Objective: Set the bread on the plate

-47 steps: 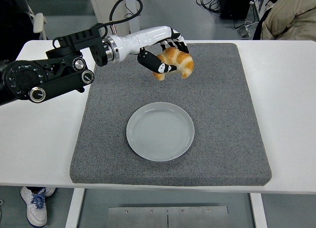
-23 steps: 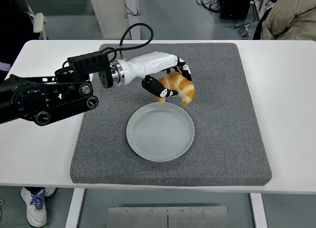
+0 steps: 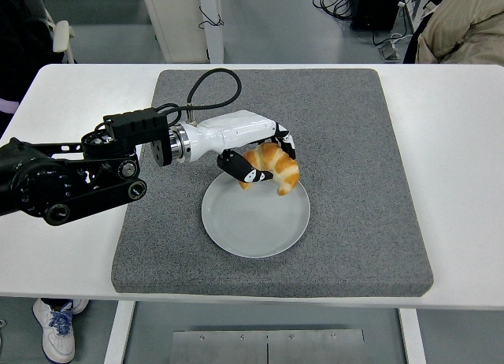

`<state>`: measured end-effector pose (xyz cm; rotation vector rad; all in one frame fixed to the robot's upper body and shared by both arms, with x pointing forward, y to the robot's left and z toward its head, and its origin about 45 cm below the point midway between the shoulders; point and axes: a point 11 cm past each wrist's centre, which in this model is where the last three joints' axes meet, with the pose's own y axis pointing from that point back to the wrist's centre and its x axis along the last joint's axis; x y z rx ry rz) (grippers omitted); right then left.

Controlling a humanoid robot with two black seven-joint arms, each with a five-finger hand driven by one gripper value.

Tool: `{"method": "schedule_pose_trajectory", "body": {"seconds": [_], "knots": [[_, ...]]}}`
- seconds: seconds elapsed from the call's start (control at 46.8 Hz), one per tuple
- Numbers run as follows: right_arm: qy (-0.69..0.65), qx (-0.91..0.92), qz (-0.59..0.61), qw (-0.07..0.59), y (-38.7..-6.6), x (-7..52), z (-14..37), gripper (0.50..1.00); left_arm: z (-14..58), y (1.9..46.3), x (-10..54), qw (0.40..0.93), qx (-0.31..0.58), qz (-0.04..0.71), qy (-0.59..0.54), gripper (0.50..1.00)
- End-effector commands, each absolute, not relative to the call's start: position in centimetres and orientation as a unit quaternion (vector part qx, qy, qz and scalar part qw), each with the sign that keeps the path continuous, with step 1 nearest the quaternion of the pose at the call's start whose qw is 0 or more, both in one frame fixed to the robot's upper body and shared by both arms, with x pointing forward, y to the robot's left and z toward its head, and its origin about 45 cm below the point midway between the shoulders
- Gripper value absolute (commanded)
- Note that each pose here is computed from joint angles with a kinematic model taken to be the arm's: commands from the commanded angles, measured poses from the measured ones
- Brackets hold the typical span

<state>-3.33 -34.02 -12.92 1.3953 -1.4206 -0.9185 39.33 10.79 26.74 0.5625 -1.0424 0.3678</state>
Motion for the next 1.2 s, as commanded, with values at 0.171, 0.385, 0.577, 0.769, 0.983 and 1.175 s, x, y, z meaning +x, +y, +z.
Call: {"method": "schedule_pose_trajectory", "body": {"seconds": [0.171, 0.385, 0.577, 0.769, 0.983, 1.175], "knots": [[-0.576, 0.566, -0.372, 0.457, -34.0, -3.3, -12.9, 1.000, 25.4, 11.2, 38.8, 0.817, 0.266, 0.168, -0.484, 0.500], [-0.576, 0.566, -0.373, 0.457, -34.0, -3.3, -12.9, 1.000, 24.1, 11.6, 38.1, 0.813, 0.269, 0.158, -0.491, 0.500], [-0.576, 0.566, -0.373, 0.457, -34.0, -3.3, -12.9, 1.000, 24.1, 11.6, 38.1, 0.813, 0.268, 0.159, -0.492, 0.500], [-0.576, 0.566, -0.373, 0.457, -34.0, -3.3, -12.9, 1.000, 23.5, 11.7, 37.8, 0.816, 0.270, 0.158, -0.487, 0.500], [-0.576, 0.566, -0.373, 0.457, -34.0, -3.3, -12.9, 1.000, 23.3, 11.8, 37.7, 0.816, 0.271, 0.157, -0.485, 0.500], [-0.576, 0.566, -0.373, 0.457, -34.0, -3.3, -12.9, 1.000, 23.0, 12.0, 37.6, 0.817, 0.273, 0.158, -0.482, 0.500]]}}
